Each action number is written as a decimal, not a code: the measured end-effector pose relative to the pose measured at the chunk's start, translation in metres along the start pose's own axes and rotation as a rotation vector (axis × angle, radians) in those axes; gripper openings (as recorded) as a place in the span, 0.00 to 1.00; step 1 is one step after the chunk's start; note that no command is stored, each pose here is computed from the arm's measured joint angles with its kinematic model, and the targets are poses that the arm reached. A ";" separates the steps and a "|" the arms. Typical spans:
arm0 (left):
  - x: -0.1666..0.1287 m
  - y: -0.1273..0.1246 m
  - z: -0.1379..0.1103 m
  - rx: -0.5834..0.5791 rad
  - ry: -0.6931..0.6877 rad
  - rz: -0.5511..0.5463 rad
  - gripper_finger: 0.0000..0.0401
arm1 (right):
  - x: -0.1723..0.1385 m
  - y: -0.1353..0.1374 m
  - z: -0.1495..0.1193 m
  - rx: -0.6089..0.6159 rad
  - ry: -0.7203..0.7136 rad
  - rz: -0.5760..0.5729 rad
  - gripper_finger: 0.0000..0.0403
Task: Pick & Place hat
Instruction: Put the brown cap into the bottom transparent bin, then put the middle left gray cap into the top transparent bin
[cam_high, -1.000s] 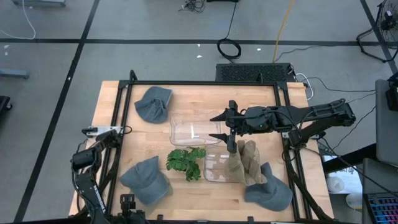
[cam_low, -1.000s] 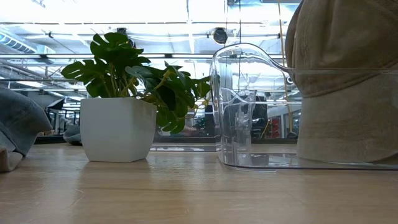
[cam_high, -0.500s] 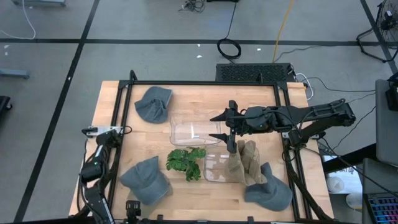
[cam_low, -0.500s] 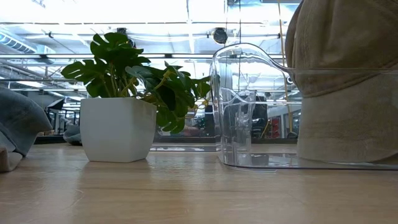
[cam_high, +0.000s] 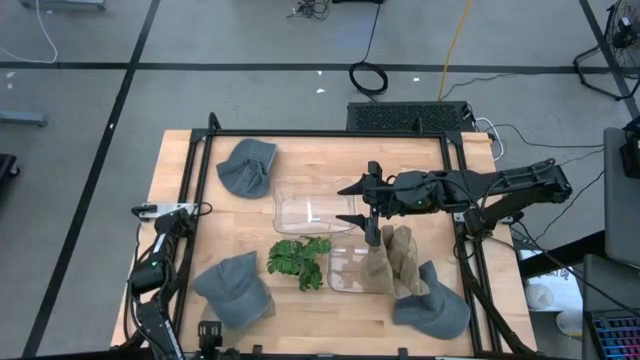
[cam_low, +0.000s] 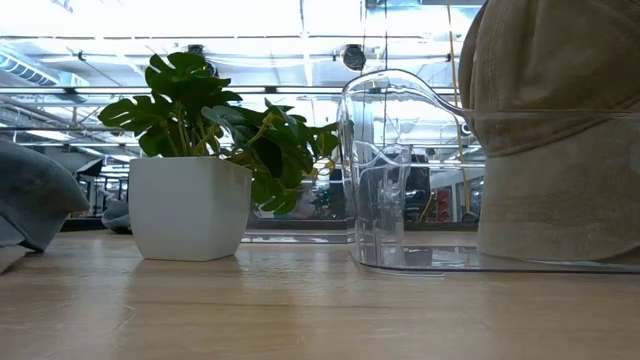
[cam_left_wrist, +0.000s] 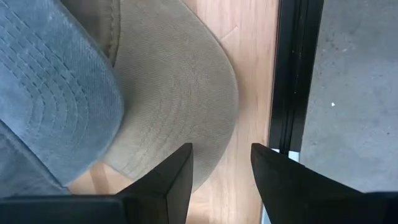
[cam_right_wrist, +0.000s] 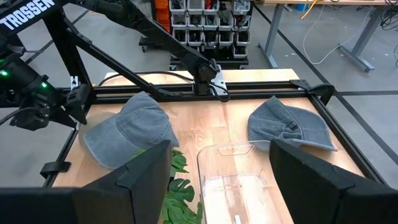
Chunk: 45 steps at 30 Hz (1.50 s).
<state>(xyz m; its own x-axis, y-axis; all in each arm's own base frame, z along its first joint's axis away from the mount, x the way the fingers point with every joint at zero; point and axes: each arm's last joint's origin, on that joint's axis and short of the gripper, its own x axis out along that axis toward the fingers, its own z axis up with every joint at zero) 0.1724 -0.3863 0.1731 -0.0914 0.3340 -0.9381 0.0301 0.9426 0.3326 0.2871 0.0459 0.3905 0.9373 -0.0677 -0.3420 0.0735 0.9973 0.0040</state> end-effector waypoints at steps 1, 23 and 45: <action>0.000 0.000 0.000 0.001 0.000 -0.001 0.43 | 0.000 0.000 0.000 0.000 0.000 0.000 0.64; 0.017 -0.003 -0.014 0.149 -0.191 0.158 0.42 | 0.014 0.001 -0.028 -0.054 0.049 0.003 0.64; 0.071 0.022 -0.004 -0.060 -0.149 0.364 0.01 | 0.022 0.033 -0.048 -0.297 -0.282 0.084 0.64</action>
<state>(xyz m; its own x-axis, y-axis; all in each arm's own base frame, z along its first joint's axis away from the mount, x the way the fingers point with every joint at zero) 0.1625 -0.3418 0.1141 0.0602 0.6470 -0.7601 -0.0245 0.7622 0.6469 0.2941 0.0789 0.3379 0.9954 0.0498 -0.0813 -0.0697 0.9617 -0.2649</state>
